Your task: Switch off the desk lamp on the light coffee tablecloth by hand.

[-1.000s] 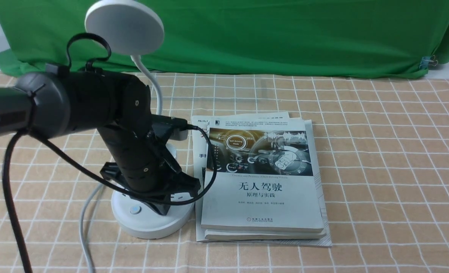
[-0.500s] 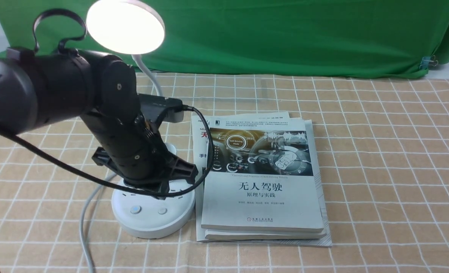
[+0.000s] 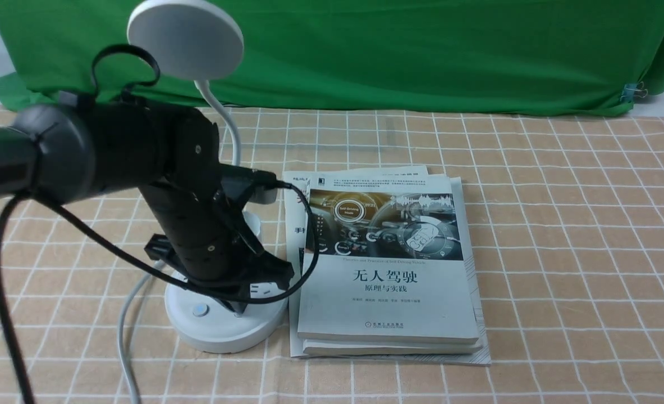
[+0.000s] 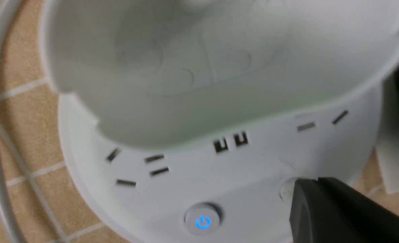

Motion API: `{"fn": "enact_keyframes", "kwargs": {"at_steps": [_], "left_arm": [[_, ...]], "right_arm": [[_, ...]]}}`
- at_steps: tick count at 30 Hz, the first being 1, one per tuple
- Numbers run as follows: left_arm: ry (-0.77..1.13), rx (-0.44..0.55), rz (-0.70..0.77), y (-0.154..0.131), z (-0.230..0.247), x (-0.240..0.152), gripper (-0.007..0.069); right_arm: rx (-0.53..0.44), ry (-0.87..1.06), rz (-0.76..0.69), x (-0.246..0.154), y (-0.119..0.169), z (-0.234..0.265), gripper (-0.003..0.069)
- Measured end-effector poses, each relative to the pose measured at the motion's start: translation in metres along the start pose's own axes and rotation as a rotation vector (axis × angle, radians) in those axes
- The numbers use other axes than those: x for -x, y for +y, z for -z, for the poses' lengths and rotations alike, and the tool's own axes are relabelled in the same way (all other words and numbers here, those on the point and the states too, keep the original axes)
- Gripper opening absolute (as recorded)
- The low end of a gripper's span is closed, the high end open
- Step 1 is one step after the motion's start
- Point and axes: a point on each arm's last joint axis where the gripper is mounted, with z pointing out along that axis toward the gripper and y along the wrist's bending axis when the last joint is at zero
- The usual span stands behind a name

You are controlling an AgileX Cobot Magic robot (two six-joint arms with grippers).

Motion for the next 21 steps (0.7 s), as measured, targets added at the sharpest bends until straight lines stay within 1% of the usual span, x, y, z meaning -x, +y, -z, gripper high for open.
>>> {"fn": "enact_keyframes", "kwargs": {"at_steps": [4,8,9,10,14,15,16,17,19,20,21], "left_arm": [[-0.111,-0.017,0.003,-0.006,0.039,-0.013,-0.0008],[-0.263,-0.018,0.004,-0.009,0.071,-0.041,-0.0008],[-0.339,-0.014,0.003,-0.01,0.083,-0.059,-0.0008],[-0.359,-0.013,0.005,-0.01,0.084,-0.068,-0.0008],[-0.582,-0.02,0.026,-0.01,0.102,-0.116,-0.0008],[-0.642,-0.018,0.03,-0.01,0.103,-0.128,-0.0008],[-0.677,-0.016,0.032,-0.009,0.104,-0.132,-0.0008],[-0.752,-0.01,0.037,-0.008,0.102,-0.15,-0.0008],[-0.867,0.001,0.041,-0.005,0.098,-0.173,-0.0006],[-0.867,0.001,0.041,-0.005,0.098,-0.173,-0.0006],[-0.9,0.004,0.043,-0.004,0.094,-0.184,-0.0005]], "right_arm": [[0.0,0.0,0.0,0.0,0.0,0.0,0.0243],[0.0,0.0,0.0,0.0,0.0,0.0,0.0243],[0.0,0.0,0.0,0.0,0.0,0.0,0.0243],[0.0,0.0,0.0,0.0,0.0,0.0,0.0243],[0.0,0.0,0.0,0.0,0.0,0.0,0.0243],[0.0,0.0,0.0,0.0,0.0,0.0,0.0243],[0.0,0.0,0.0,0.0,0.0,0.0,0.0243],[0.0,0.0,0.0,0.0,0.0,0.0,0.0243],[0.0,0.0,0.0,0.0,0.0,0.0,0.0243],[0.0,0.0,0.0,0.0,0.0,0.0,0.0243],[0.0,0.0,0.0,0.0,0.0,0.0,0.0243]]}}
